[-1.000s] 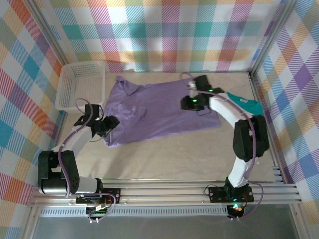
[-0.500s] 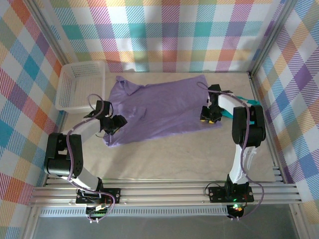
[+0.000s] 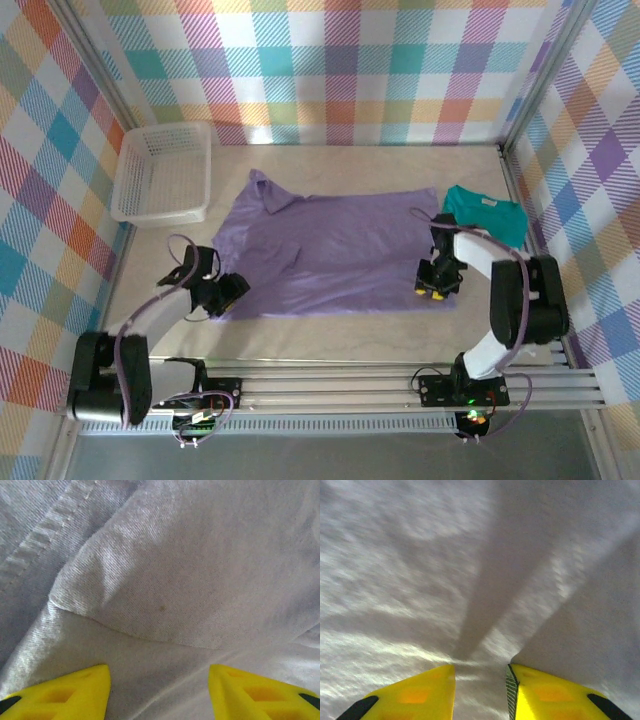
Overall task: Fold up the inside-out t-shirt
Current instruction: Move the T-shirt to the center of the table, then fold the T-shirt at the center of the table.
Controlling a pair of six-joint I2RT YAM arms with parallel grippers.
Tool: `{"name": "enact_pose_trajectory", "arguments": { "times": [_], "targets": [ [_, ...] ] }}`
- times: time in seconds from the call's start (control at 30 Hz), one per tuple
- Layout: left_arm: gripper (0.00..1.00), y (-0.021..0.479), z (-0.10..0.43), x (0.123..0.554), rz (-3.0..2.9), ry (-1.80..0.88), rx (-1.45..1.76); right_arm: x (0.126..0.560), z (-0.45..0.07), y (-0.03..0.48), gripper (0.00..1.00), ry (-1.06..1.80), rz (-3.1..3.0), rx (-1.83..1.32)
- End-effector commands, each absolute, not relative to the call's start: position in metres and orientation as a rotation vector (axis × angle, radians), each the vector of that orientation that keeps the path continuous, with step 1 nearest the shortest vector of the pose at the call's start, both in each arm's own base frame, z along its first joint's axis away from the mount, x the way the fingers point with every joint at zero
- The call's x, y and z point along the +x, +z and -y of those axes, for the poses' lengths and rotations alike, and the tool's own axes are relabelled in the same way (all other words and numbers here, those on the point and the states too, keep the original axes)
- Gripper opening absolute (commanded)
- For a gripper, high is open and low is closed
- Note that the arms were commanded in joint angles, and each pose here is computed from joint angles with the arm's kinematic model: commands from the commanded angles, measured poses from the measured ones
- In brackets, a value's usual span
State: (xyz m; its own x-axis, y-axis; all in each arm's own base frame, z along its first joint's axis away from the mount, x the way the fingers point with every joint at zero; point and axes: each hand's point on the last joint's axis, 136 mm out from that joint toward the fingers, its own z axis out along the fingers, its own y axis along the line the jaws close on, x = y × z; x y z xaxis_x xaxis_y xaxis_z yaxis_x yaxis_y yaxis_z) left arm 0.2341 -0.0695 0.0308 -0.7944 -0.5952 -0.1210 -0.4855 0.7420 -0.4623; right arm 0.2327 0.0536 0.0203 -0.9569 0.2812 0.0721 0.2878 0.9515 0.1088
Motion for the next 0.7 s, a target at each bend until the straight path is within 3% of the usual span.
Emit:
{"name": "enact_pose_trajectory", "arguments": {
  "times": [0.0,0.17,0.4,0.67],
  "targets": [
    [0.55,0.046,0.068,0.219,-2.68,-0.596,-0.899,0.238,-0.06,0.045,0.35,-0.28,3.132,-0.479],
    [0.56,0.105,0.064,0.31,-2.49,-0.546,-0.731,0.326,-0.11,0.108,0.41,-0.759,3.471,-0.146],
    [0.56,0.119,0.065,0.455,-2.399,-0.478,-0.652,0.436,-0.092,0.129,0.46,-0.545,3.724,-0.251],
    [0.54,0.081,0.057,0.564,-2.488,-0.333,-0.608,0.465,-0.111,0.125,0.47,-0.708,3.669,-0.227]
  ]
}}
